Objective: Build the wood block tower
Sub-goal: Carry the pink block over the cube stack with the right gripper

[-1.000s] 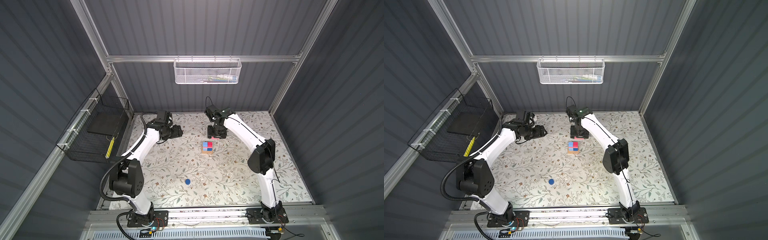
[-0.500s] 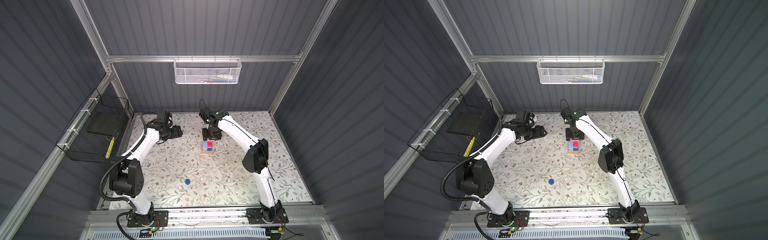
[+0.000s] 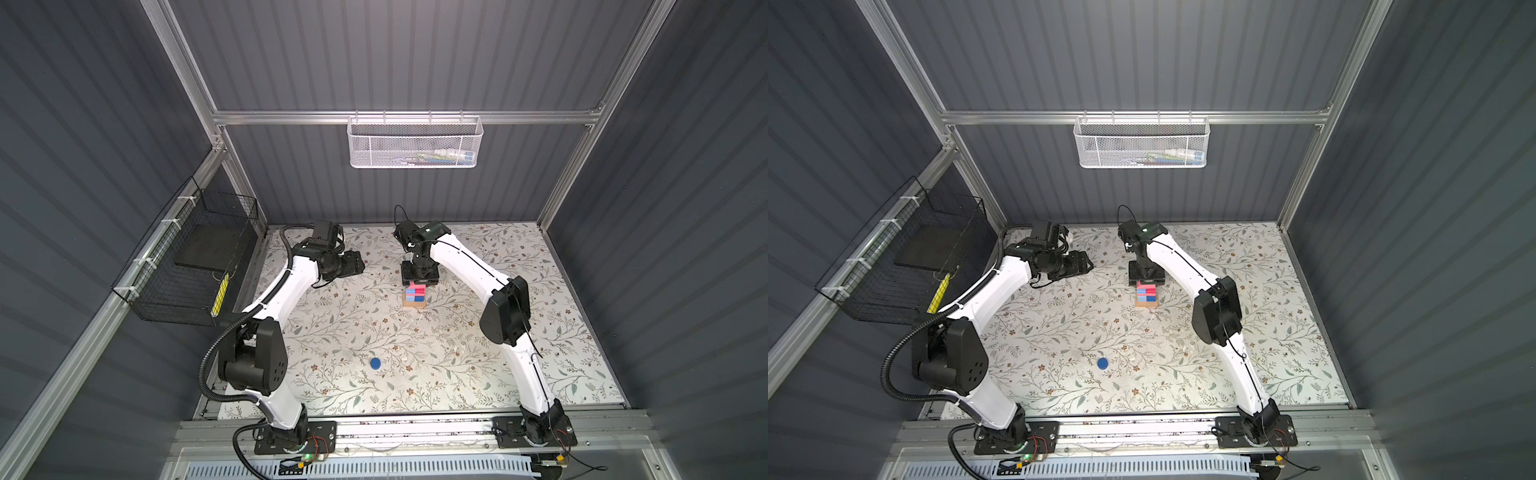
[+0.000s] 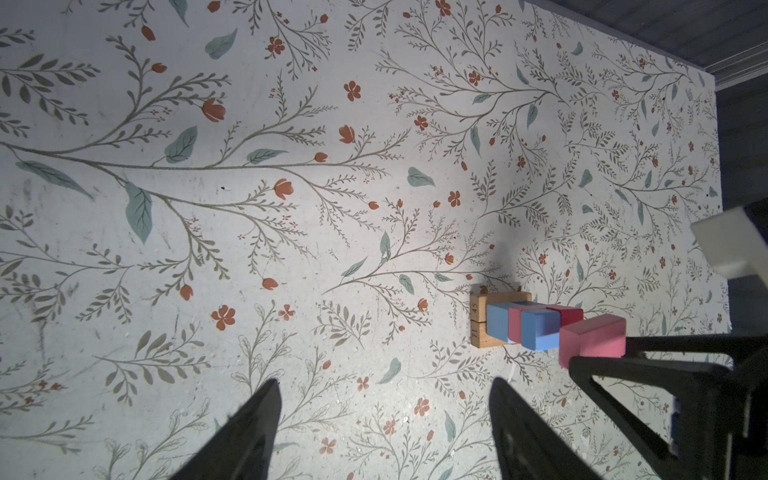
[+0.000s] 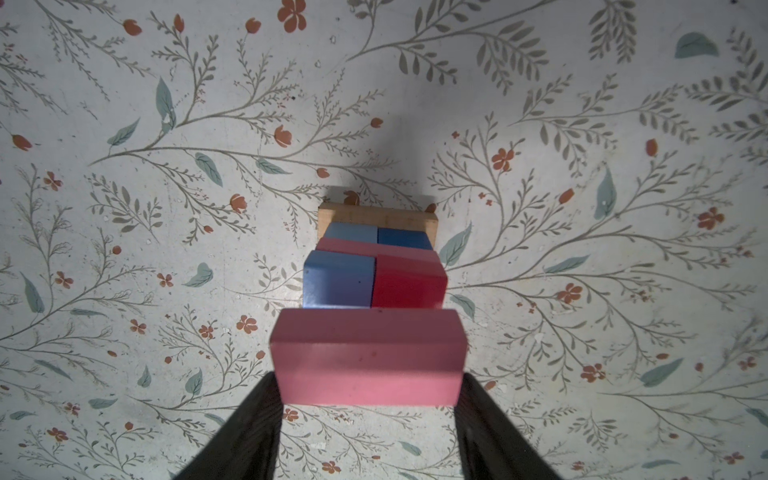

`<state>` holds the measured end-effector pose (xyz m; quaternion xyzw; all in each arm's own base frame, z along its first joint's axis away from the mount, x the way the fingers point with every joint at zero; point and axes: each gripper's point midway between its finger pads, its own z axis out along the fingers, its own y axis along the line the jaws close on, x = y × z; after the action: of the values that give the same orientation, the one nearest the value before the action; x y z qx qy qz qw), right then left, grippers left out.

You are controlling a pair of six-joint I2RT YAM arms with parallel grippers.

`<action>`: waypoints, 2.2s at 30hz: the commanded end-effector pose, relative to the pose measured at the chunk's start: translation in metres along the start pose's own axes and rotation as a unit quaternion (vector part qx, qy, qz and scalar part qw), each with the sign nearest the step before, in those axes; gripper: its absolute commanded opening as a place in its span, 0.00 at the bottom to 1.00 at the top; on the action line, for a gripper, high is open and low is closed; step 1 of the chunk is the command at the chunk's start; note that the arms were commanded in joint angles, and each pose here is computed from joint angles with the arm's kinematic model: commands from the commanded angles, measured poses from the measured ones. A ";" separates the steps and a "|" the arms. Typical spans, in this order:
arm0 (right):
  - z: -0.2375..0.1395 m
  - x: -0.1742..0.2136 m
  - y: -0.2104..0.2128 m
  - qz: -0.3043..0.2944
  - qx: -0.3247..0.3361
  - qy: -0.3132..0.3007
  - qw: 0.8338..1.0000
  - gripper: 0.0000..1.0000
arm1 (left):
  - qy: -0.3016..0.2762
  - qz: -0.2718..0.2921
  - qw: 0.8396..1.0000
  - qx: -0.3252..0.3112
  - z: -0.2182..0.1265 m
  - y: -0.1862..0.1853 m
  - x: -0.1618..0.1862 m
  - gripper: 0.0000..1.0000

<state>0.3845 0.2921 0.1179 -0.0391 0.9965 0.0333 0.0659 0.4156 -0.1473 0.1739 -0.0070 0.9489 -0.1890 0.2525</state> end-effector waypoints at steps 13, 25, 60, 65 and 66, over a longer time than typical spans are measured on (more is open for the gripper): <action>0.010 0.005 0.002 0.022 0.008 0.015 1.000 0.63 | 0.014 0.007 1.000 0.001 0.002 0.003 0.007 0.79; 0.019 0.007 -0.002 0.026 0.022 0.021 0.999 0.66 | 0.014 0.006 1.000 0.002 0.002 0.003 0.006 0.79; 0.023 0.005 -0.005 0.053 0.019 0.026 0.998 0.68 | 0.029 0.000 1.000 0.002 0.009 0.009 0.017 0.79; 0.025 0.007 -0.005 0.058 0.020 0.030 0.998 0.69 | 0.029 0.000 1.000 0.002 0.010 0.009 0.017 0.79; 0.025 0.007 -0.005 0.059 0.020 0.030 0.998 0.69 | 0.029 -0.001 1.000 0.003 0.010 0.009 0.017 0.79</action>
<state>0.3852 0.2925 0.1053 0.0092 0.9980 0.0292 0.0546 0.4091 -0.1441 0.1603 -0.0111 0.9535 -0.1875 0.2356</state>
